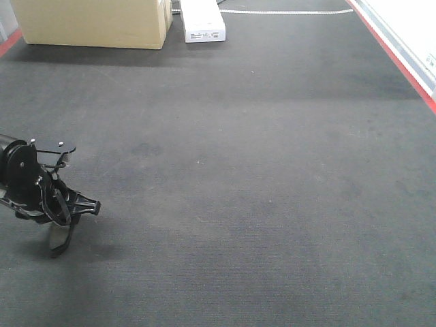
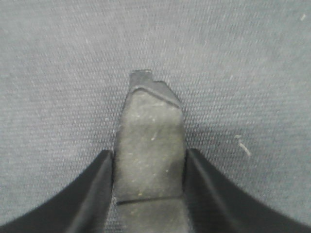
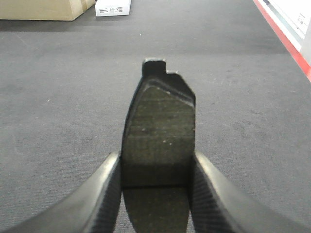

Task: Move and align brake pads A on conveyor
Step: 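Lower the left gripper with its brake pad toward the belt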

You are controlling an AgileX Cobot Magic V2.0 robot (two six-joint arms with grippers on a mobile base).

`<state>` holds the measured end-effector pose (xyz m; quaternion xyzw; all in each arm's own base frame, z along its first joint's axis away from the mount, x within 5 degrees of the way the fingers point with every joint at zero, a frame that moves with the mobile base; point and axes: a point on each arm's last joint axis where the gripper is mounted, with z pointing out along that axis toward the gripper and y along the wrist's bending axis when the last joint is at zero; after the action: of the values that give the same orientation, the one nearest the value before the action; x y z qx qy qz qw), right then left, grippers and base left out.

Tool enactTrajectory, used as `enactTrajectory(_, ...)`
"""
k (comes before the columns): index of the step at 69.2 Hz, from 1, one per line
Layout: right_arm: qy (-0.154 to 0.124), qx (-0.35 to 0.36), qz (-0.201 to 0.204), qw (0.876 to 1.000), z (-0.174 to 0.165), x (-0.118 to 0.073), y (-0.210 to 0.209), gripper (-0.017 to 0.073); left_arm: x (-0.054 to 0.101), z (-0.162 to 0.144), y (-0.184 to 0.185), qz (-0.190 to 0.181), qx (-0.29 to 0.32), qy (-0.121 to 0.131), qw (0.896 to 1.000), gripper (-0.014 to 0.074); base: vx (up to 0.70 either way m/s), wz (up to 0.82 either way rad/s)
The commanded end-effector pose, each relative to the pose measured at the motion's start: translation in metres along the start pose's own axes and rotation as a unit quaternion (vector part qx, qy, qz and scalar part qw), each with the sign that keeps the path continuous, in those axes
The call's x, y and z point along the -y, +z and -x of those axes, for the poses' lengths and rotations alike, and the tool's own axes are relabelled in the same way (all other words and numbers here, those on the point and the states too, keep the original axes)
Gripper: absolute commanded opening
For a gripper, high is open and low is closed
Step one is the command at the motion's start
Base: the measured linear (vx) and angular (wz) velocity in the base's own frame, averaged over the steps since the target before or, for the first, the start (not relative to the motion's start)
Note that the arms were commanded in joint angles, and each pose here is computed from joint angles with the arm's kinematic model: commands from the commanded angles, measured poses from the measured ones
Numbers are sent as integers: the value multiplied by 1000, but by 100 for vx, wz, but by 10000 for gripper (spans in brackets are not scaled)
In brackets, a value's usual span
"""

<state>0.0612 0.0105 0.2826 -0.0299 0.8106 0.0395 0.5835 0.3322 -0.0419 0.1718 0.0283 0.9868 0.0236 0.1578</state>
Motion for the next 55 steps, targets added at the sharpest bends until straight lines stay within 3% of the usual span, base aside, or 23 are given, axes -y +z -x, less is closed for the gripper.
enactTrajectory(1, -3, 54, -13, 998, 16, 2, -3, -5, 1, 11, -22, -2, 43, 14, 999, 496, 0, 0)
enactTrajectory(11, -3, 54, -13, 998, 16, 2, -3, -5, -1, 10, -41, -3, 59, 11, 998, 517, 0, 0)
enactTrajectory(27, -3, 54, -13, 998, 16, 2, -3, -5, -6, -1, -108, -20, 140, 1, 990, 513, 0, 0)
enactTrajectory(40, -3, 54, -13, 998, 16, 2, -3, -5, -10, -33, -157, -37, 234, 10, 971, 513, 0, 0)
enactTrajectory(55, -3, 54, -13, 998, 16, 2, -3, -5, -18, -87, -205, -44, 352, 5, 935, 513, 0, 0)
